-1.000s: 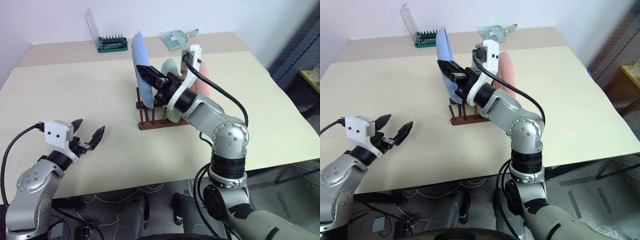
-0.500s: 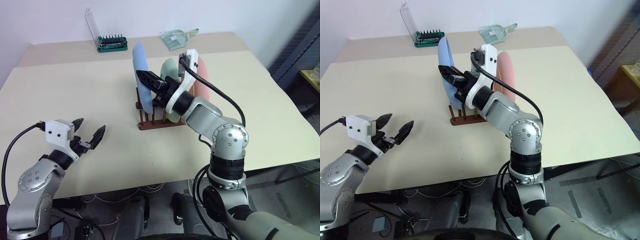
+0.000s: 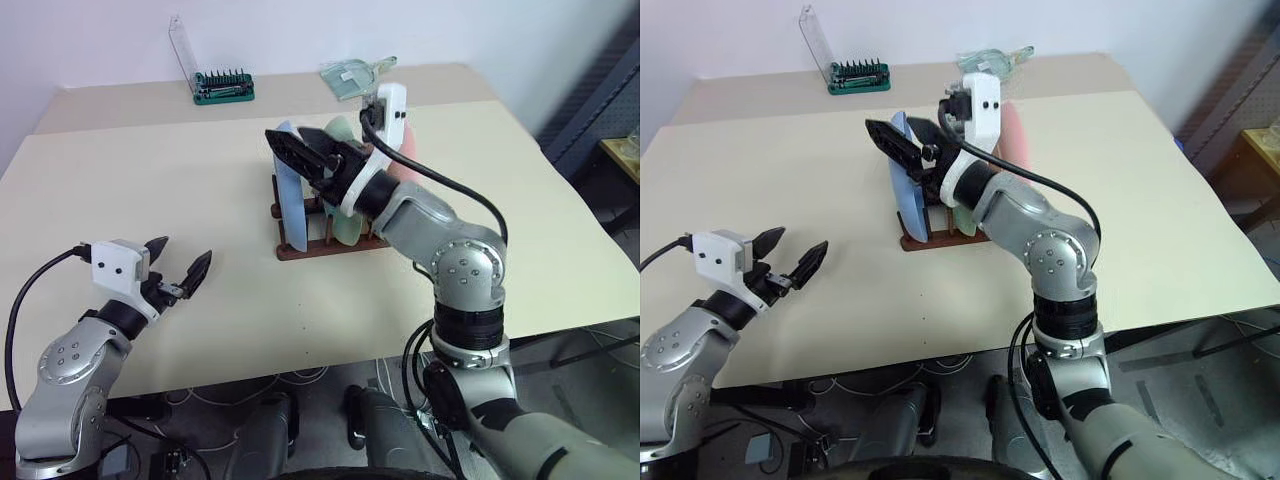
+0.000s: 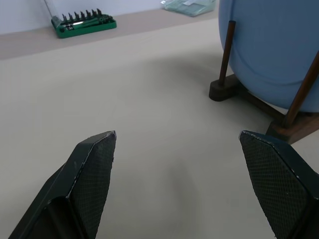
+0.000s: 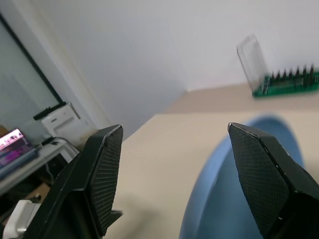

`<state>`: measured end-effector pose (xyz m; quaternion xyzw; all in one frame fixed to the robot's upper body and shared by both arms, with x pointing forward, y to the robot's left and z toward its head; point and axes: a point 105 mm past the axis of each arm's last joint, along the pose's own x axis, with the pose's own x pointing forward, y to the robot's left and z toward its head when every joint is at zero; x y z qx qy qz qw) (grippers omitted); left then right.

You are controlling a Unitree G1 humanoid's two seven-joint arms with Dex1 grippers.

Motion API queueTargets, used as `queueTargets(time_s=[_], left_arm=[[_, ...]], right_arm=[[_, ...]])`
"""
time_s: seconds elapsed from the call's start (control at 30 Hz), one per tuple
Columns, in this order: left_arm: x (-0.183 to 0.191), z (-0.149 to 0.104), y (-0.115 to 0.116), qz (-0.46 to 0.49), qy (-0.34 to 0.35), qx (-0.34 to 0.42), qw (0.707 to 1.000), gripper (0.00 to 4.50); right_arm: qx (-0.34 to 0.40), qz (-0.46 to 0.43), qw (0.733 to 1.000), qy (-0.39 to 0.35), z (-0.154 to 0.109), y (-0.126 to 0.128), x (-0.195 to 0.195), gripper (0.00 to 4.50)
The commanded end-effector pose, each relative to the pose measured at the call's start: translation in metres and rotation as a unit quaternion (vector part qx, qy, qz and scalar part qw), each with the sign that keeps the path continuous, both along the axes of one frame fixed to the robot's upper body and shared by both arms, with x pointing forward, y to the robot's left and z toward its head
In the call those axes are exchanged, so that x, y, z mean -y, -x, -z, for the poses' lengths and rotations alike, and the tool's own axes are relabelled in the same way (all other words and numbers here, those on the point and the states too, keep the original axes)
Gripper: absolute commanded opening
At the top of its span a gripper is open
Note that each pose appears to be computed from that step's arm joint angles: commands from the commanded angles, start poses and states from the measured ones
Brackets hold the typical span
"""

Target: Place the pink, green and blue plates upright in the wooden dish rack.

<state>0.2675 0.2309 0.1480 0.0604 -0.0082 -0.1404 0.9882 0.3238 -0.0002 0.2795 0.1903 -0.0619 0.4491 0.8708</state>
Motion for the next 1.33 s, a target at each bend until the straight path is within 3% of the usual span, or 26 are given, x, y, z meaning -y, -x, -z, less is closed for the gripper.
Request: queueTargets(time_s=[0.03, 0.1, 0.17, 0.3, 0.43, 0.57, 0.73, 0.8, 0.93, 1.33], left_arm=[[0.007, -0.012, 0.0, 0.011, -0.005, 0.027, 1.0, 4.09], [0.007, -0.012, -0.001, 0.012, -0.004, 0.029, 0.999, 4.09], [0.008, -0.011, -0.001, 0.012, -0.005, 0.03, 0.999, 4.09], [0.008, -0.009, -0.002, 0.015, -0.008, 0.028, 0.999, 4.09], [0.01, -0.002, -0.005, 0.026, -0.013, 0.017, 0.999, 4.09], [0.013, 0.004, -0.009, 0.035, -0.015, 0.012, 0.999, 4.09], [0.013, 0.016, -0.015, 0.04, -0.02, -0.002, 0.999, 4.09], [0.011, 0.022, -0.016, 0.04, -0.027, -0.012, 0.999, 4.09], [0.004, 0.029, -0.018, 0.033, -0.04, -0.021, 0.998, 4.09], [0.0, 0.038, -0.01, 0.019, -0.043, -0.03, 0.998, 4.09]], right_arm=[[0.083, -0.012, 0.996, 0.015, -0.023, 0.011, -0.002, 3.39], [0.203, 0.008, 0.977, 0.058, -0.049, 0.019, 0.013, 3.39], [0.275, 0.026, 0.958, 0.076, -0.071, 0.023, 0.037, 3.39], [0.316, 0.084, 0.935, 0.136, -0.082, 0.015, 0.104, 3.39], [0.257, 0.142, 0.935, 0.201, -0.055, 0.013, 0.184, 3.39], [0.196, 0.162, 0.941, 0.223, -0.023, 0.017, 0.226, 3.39], [0.086, 0.198, 0.935, 0.283, 0.054, 0.014, 0.267, 3.39], [0.062, 0.201, 0.933, 0.291, 0.076, 0.014, 0.272, 3.39], [0.051, 0.203, 0.929, 0.304, 0.093, 0.007, 0.271, 3.39], [0.04, 0.203, 0.928, 0.309, 0.117, -0.006, 0.265, 3.39]])
